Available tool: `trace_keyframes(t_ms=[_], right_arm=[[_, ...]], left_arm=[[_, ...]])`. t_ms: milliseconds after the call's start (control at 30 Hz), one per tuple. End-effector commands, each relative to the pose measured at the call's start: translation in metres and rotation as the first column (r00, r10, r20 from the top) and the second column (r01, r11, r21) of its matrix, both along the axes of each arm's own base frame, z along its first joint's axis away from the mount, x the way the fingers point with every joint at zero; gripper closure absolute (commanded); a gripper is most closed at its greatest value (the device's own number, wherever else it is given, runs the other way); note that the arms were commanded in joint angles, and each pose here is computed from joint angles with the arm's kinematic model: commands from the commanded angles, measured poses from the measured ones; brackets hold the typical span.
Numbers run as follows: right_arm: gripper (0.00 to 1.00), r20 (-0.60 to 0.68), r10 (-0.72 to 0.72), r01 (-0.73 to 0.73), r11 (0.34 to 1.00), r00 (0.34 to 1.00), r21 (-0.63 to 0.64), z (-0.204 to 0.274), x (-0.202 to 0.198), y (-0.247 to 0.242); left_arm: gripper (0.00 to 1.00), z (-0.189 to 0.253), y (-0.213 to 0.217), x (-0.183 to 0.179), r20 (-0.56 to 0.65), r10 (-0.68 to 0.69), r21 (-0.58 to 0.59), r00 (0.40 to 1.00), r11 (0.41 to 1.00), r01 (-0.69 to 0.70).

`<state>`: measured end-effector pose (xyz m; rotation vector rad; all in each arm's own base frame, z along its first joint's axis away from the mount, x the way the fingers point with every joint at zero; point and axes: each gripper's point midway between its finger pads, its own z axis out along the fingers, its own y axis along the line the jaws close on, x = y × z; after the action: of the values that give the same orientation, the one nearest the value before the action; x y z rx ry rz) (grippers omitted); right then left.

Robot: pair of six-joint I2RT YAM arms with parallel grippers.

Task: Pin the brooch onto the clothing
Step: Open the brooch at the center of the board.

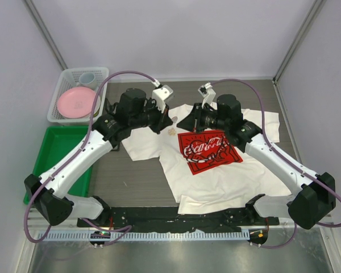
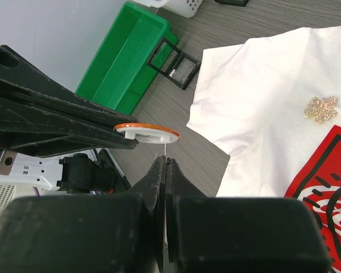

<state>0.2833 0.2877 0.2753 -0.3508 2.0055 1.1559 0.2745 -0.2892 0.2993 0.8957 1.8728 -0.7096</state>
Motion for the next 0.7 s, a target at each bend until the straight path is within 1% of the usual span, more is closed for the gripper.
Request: trace_keyframes(t_ms=[0, 33, 100, 133, 167, 200, 233, 300, 333, 433, 567, 633, 667], right_arm=[[0.99, 0.083, -0.015, 0.014, 1.0, 0.996, 0.003, 0.014, 0.008, -0.005], [0.99, 0.112, -0.004, 0.001, 1.0, 0.994, 0.028, 0.024, 0.008, -0.002], [0.96, 0.153, 0.014, -0.023, 0.998, 0.988, 0.059, 0.043, 0.006, 0.001], [0.93, 0.172, 0.022, -0.035, 0.997, 0.985, 0.072, 0.051, 0.005, 0.002], [0.86, 0.188, 0.036, -0.052, 0.995, 0.981, 0.085, 0.06, 0.002, 0.003], [0.82, 0.197, 0.041, -0.059, 0.994, 0.98, 0.089, 0.063, 0.001, 0.004], [0.76, 0.211, 0.046, -0.067, 0.993, 0.976, 0.094, 0.069, 0.0, 0.004], [0.69, 0.237, 0.053, -0.08, 0.991, 0.97, 0.106, 0.078, -0.005, 0.002], [0.64, 0.251, 0.055, -0.084, 0.991, 0.966, 0.106, 0.081, -0.006, 0.002], [0.56, 0.297, 0.06, -0.091, 0.992, 0.953, 0.091, 0.086, -0.009, -0.002], [0.55, 0.32, 0.061, -0.081, 0.995, 0.945, 0.05, 0.079, -0.006, -0.009], [0.55, 0.329, 0.074, -0.086, 0.996, 0.942, 0.021, 0.072, -0.005, -0.01], [0.55, 0.357, 0.085, -0.09, 0.996, 0.93, -0.004, 0.07, -0.004, -0.011]], left_arm=[[1.0, 0.033, -0.014, -0.007, 0.017, -0.057, -0.092, 0.998, 0.994, 0.058], [1.0, 0.032, -0.014, -0.006, 0.012, -0.05, -0.087, 0.999, 0.995, 0.05], [1.0, 0.024, -0.016, -0.002, -0.008, -0.043, -0.07, 0.999, 0.997, 0.043], [1.0, 0.023, -0.016, -0.002, -0.011, -0.039, -0.067, 0.999, 0.997, 0.038], [1.0, 0.018, -0.017, 0.0, -0.021, -0.039, -0.06, 0.999, 0.998, 0.037], [1.0, 0.017, -0.017, 0.0, -0.024, -0.037, -0.058, 0.999, 0.998, 0.035], [1.0, 0.016, -0.017, 0.001, -0.028, -0.036, -0.055, 0.999, 0.998, 0.035], [1.0, 0.014, -0.018, 0.001, -0.034, -0.034, -0.052, 0.999, 0.998, 0.032], [1.0, 0.013, -0.017, 0.002, -0.035, -0.031, -0.05, 0.999, 0.998, 0.029], [1.0, 0.013, -0.017, 0.001, -0.037, -0.03, -0.055, 0.999, 0.998, 0.028], [1.0, 0.013, -0.017, -0.001, -0.055, -0.042, -0.071, 0.998, 0.997, 0.038], [1.0, 0.017, -0.019, -0.005, -0.088, -0.071, -0.111, 0.994, 0.992, 0.061], [1.0, 0.018, -0.02, -0.008, -0.107, -0.092, -0.133, 0.99, 0.988, 0.078]])
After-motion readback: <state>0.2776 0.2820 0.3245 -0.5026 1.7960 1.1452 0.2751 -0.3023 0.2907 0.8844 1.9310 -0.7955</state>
